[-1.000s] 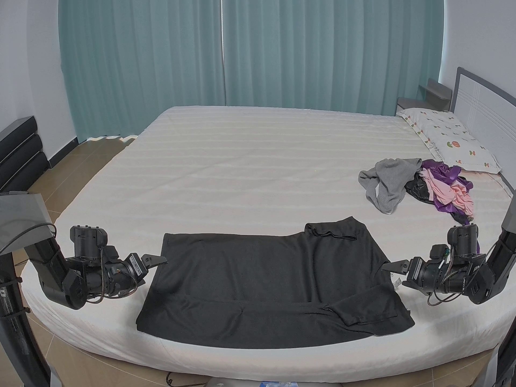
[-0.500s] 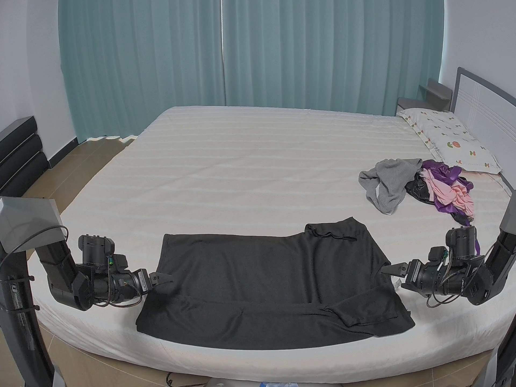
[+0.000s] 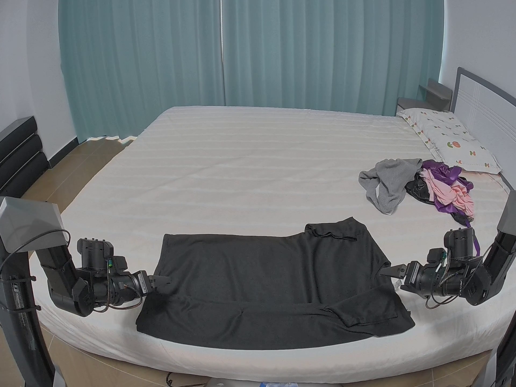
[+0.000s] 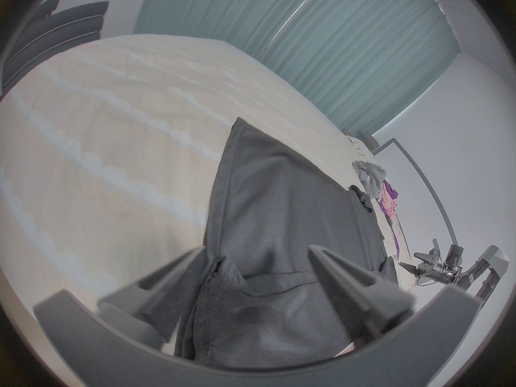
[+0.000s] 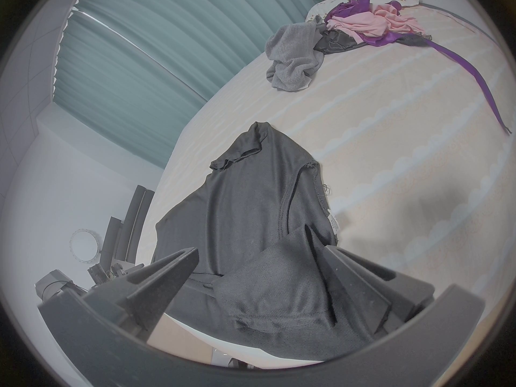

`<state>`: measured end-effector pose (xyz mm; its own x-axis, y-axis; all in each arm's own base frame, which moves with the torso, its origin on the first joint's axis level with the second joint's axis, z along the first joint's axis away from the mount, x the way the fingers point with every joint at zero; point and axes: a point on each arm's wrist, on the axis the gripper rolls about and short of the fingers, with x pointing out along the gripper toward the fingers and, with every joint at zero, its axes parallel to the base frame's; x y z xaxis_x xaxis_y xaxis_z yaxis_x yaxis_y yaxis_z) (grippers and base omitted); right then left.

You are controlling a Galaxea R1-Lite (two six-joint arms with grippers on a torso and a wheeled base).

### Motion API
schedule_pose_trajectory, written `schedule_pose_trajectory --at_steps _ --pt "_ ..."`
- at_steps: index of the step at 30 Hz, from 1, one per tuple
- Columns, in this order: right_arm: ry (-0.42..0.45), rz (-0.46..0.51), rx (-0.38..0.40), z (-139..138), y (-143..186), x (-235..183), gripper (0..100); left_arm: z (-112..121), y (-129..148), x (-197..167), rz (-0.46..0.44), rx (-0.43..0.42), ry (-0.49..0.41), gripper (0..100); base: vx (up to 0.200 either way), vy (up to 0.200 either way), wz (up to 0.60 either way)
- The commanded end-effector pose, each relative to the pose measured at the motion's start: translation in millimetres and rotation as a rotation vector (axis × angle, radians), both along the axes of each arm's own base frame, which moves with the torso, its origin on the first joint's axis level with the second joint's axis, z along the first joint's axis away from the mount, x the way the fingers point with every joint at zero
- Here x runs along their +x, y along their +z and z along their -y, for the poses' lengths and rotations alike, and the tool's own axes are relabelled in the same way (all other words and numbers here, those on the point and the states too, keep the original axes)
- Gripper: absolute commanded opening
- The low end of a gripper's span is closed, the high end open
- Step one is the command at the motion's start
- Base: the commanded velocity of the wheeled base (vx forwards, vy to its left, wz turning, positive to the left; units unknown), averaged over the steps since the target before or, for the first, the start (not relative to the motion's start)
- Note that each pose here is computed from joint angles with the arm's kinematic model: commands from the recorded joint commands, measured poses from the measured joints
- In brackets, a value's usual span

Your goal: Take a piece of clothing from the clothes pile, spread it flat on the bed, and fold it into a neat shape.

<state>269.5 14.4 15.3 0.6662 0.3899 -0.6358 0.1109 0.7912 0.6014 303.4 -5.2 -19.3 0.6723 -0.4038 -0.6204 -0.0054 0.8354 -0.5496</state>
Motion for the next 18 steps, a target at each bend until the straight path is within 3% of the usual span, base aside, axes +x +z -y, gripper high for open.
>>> schedule_pose_trajectory --at_steps 1,12,18 --pt "0.000 0.002 0.001 0 0 0 100 0 0 -5 0.000 0.000 0.002 0 0.000 0.000 0.00" --pt "-0.005 0.019 0.001 1 2 1 100 -5 3 -6 0.011 0.011 0.027 0 0.000 0.000 0.00" --pt "-0.006 0.024 0.001 2 3 0 100 -12 1 -3 0.013 0.050 0.085 0 0.000 0.000 0.00"
